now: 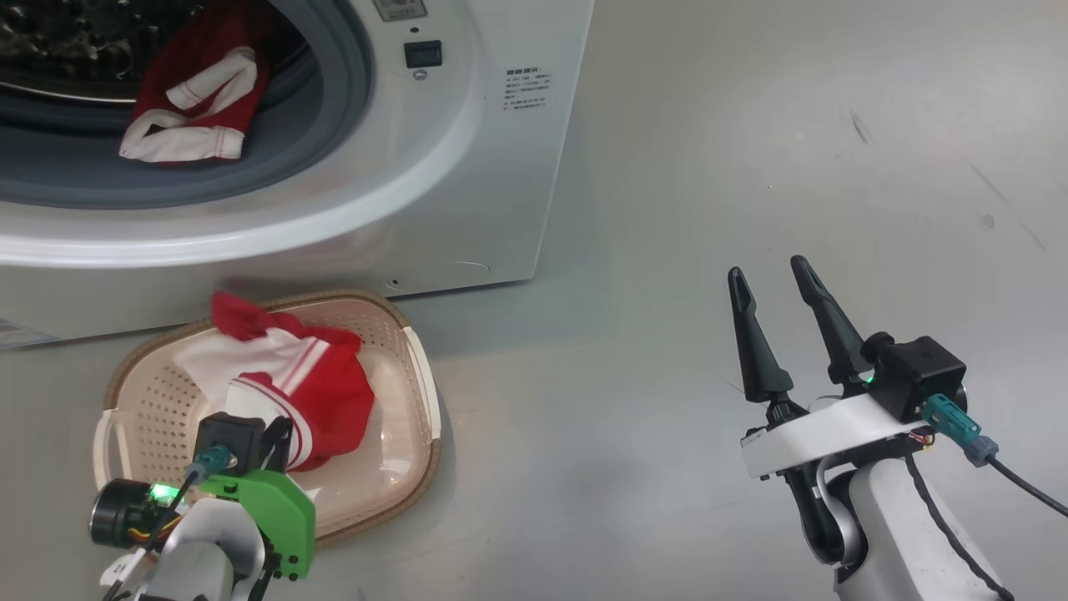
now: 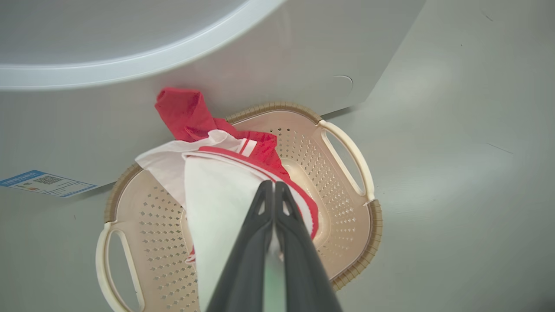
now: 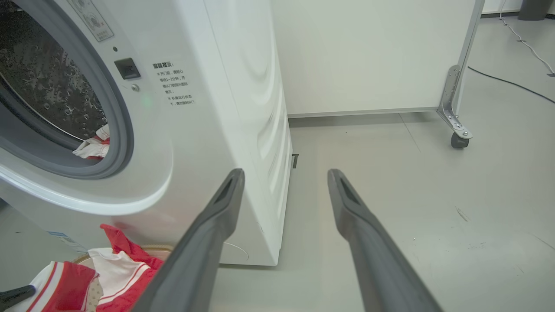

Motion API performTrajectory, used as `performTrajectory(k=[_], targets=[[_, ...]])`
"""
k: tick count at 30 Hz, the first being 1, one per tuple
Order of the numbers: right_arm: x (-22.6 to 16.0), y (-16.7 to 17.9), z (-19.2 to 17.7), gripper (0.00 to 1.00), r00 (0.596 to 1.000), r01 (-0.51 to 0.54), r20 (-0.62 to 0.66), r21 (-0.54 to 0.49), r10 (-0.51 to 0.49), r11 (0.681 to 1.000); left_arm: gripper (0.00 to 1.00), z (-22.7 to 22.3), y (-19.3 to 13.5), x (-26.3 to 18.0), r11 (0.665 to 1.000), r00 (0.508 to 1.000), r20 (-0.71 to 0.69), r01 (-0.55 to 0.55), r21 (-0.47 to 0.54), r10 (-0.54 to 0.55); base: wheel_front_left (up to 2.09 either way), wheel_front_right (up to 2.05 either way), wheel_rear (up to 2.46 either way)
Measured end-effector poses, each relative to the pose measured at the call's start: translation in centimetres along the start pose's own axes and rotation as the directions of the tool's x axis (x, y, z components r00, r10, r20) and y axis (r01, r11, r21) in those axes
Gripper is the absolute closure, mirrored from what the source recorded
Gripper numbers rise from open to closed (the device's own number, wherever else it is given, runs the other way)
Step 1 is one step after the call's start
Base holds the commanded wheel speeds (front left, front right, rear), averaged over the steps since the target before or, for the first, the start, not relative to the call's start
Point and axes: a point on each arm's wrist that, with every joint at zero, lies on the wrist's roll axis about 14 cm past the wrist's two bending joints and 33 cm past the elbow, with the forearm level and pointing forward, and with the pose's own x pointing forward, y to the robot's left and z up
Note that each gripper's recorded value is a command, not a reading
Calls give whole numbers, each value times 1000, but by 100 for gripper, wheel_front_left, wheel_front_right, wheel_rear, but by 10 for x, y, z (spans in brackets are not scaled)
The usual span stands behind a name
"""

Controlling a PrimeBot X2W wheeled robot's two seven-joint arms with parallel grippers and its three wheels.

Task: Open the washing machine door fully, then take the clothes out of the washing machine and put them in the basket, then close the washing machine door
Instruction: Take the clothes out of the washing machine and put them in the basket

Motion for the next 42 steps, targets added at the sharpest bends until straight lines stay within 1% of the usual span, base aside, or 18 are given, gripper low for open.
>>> performTrajectory(k=[6,16,24,31,32,33,34,35,40,42], targets=[[3,-10,-4,0,1000,27,-12,-4,-27,1000,100,-21,-1,17,1000,995,-93,23,11,-22,0,0,0],[6,-30,-10,0,996,82,-29,-11,-83,997,100,-15,-4,52,999,994,-101,49,14,-48,0,0,0],[11,-40,-18,0,993,103,-47,-18,-104,995,100,-19,12,72,1000,995,-100,6,1,-6,0,0,0],[12,-46,-21,0,991,118,-56,-24,-119,993,100,-44,15,75,1000,986,-169,-15,-5,14,0,0,0],[12,-46,-20,0,991,119,-55,-24,-120,993,93,-45,16,75,1000,985,-170,-17,-6,16,0,0,0],[13,-47,-20,0,991,120,-53,-25,-121,992,56,-46,16,75,1000,985,-172,-19,-7,18,0,0,0],[13,-47,-19,0,991,121,-50,-26,-122,992,15,-47,17,75,1000,984,-175,-24,-7,22,0,0,0],[13,-48,-19,0,991,122,-49,-26,-123,992,0,-47,17,75,999,985,-171,-30,-11,27,0,0,0],[13,-49,-16,0,991,127,-42,-25,-128,992,0,-46,15,73,999,985,-171,-30,-15,28,0,0,0],[14,-47,-15,0,992,122,-38,-24,-123,992,0,-40,14,73,999,989,-146,-34,-18,31,0,0,0]])
